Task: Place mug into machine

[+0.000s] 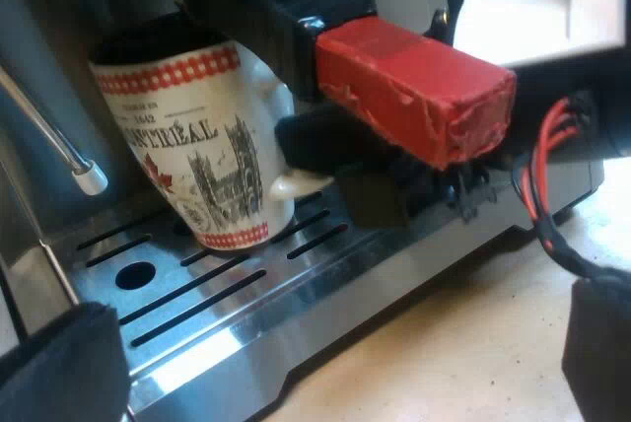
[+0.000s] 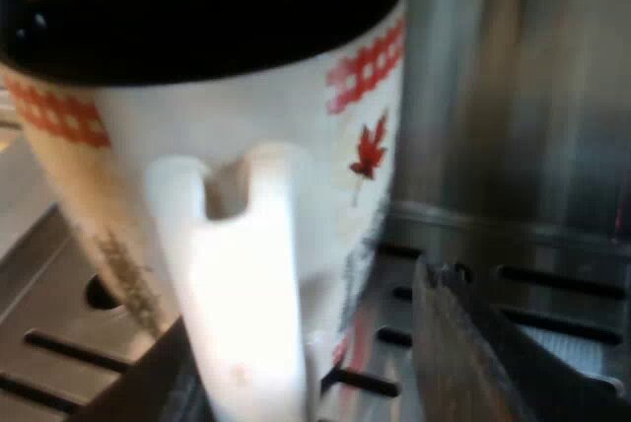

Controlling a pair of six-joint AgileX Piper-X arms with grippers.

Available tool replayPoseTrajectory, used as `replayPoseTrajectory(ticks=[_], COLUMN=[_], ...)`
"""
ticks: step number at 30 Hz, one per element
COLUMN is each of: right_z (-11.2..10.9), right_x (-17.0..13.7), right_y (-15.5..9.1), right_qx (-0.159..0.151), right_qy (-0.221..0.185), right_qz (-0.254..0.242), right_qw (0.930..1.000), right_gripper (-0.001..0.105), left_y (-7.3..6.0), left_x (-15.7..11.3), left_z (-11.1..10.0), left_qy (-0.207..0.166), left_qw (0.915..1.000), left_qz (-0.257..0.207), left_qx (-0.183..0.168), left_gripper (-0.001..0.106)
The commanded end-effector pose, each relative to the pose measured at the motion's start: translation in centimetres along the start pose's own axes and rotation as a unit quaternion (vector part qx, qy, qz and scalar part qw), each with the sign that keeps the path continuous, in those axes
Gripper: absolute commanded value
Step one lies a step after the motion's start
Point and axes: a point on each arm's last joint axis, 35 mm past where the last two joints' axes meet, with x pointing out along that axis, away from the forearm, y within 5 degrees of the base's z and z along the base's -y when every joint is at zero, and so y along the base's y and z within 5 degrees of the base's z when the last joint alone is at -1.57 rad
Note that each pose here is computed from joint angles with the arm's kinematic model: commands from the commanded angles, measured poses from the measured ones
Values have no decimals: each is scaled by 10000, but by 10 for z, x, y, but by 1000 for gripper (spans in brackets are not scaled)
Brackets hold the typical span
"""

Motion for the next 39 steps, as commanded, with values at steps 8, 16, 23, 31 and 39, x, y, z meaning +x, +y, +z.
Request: replayPoseTrajectory(ticks=[8, 16, 23, 31, 39], right_z=[0, 1, 5, 12, 19], right_x=[2, -9, -18, -33, -63], right_y=[-4, 0, -3, -11, -20], right_qx=[-84, -303, -362, -514, -610], right_qy=[165, 585, 727, 1097, 1254], right_qz=[175, 311, 322, 349, 429], right_qw=[9997, 9973, 9962, 9920, 9893], right_gripper=[41, 41, 41, 41, 41], left_y=[-2, -2, -2, -5, -9], left_x=[-1, -1, -1, -2, -9], left_z=[3, 3, 3, 23, 49], left_qy=[-92, -92, -95, -365, -407], left_qw=[9999, 9999, 9999, 9990, 9987], left_qz=[-114, -114, -115, -141, -126], left_qx=[-74, -74, -75, 233, 282], left_gripper=[91, 91, 91, 91, 91])
